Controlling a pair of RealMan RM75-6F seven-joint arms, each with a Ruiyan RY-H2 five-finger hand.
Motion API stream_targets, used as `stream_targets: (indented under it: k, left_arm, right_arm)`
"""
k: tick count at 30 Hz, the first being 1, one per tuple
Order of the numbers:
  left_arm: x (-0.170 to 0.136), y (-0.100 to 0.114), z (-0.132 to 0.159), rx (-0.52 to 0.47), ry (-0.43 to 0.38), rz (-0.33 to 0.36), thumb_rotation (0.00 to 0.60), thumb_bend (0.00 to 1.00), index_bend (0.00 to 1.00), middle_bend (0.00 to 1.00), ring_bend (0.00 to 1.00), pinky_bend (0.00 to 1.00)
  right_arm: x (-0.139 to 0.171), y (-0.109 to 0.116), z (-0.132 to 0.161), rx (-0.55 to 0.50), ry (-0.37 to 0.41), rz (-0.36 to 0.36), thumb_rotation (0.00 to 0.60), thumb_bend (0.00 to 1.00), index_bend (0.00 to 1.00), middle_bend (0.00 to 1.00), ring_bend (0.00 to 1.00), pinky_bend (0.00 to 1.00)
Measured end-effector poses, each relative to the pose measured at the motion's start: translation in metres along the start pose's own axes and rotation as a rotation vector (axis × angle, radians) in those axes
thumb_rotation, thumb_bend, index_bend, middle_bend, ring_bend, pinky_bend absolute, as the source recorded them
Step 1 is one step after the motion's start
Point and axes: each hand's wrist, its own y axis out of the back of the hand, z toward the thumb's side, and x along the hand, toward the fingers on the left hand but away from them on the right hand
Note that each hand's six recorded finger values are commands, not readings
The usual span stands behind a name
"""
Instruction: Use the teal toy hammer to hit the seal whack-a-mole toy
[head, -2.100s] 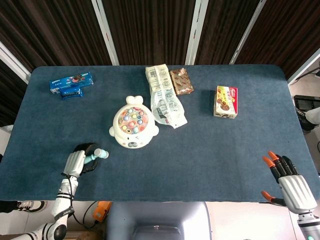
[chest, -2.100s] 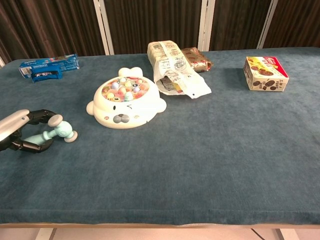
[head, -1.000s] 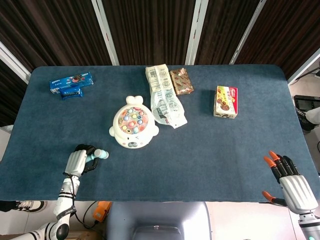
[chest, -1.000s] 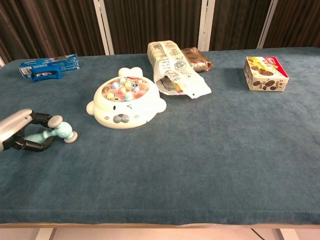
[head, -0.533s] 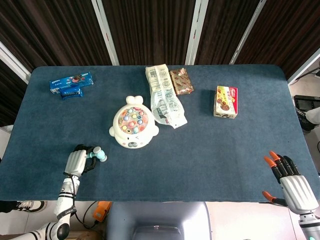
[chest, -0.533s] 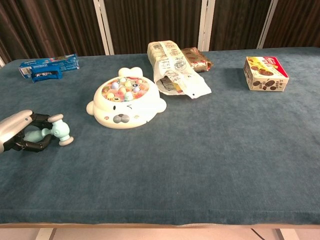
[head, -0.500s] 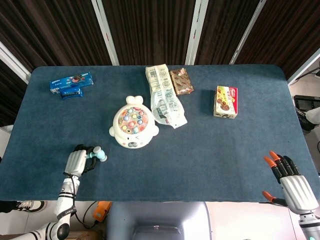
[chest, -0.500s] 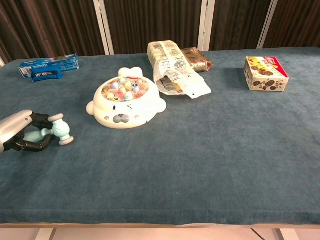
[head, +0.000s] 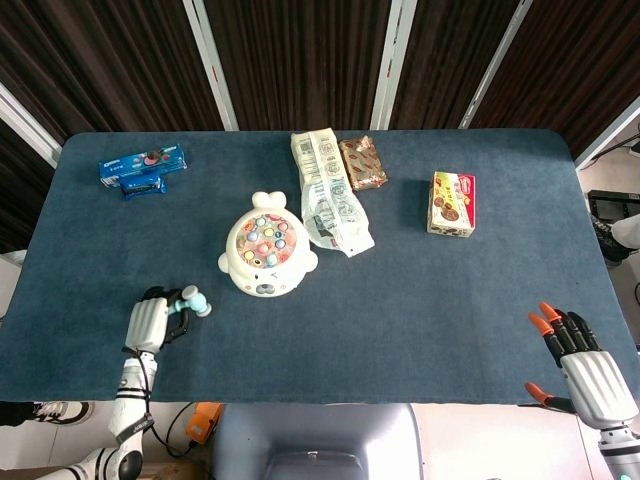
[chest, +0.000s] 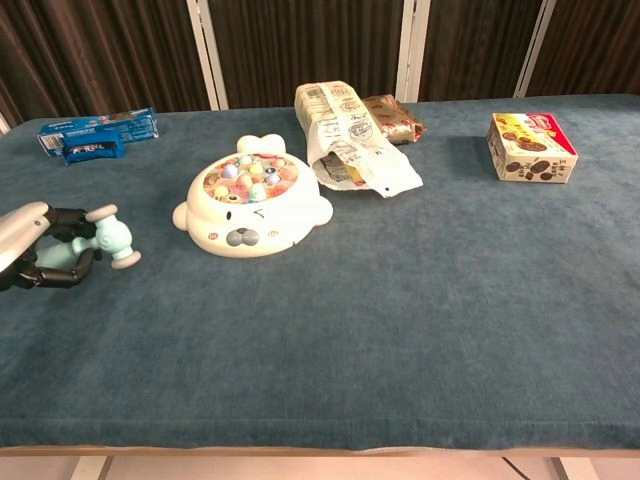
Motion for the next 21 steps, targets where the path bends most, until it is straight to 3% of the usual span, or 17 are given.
stream_targets:
  k: [3, 8, 13, 21]
  left_arm:
    - [-0.002, 0.009, 0.001, -0.016, -0.027, 0.08, 0.6, 0.74, 0.66, 0.61, 0.45, 0.36]
    - [-0.006, 0.02, 0.001, -0.021, -0.065, 0.192, 0.6, 0.74, 0.64, 0.64, 0.54, 0.71]
    - [-0.011, 0.027, 0.002, -0.011, -0.107, 0.266, 0.6, 0.76, 0.63, 0.67, 0.65, 0.96]
    - [-0.016, 0.042, 0.005, 0.008, -0.174, 0.35, 0.6, 0.81, 0.63, 0.72, 0.82, 1.0]
  right_arm:
    - [0.0, 0.0, 0.0, 0.001, 0.001, 0.002, 0.6, 0.3, 0.0, 0.0, 0.0, 0.0]
    - [-0.001, -0.001, 0.001, 0.002, 0.003, 0.006, 0.6, 0.3, 0.0, 0.0, 0.0, 0.0]
    - [-0.001, -0.004, 0.003, 0.006, 0.009, 0.015, 0.6, 0.3, 0.0, 0.0, 0.0, 0.0]
    - [-0.002, -0.005, 0.005, 0.007, 0.012, 0.02, 0.6, 0.3, 0.0, 0.0, 0.0, 0.0]
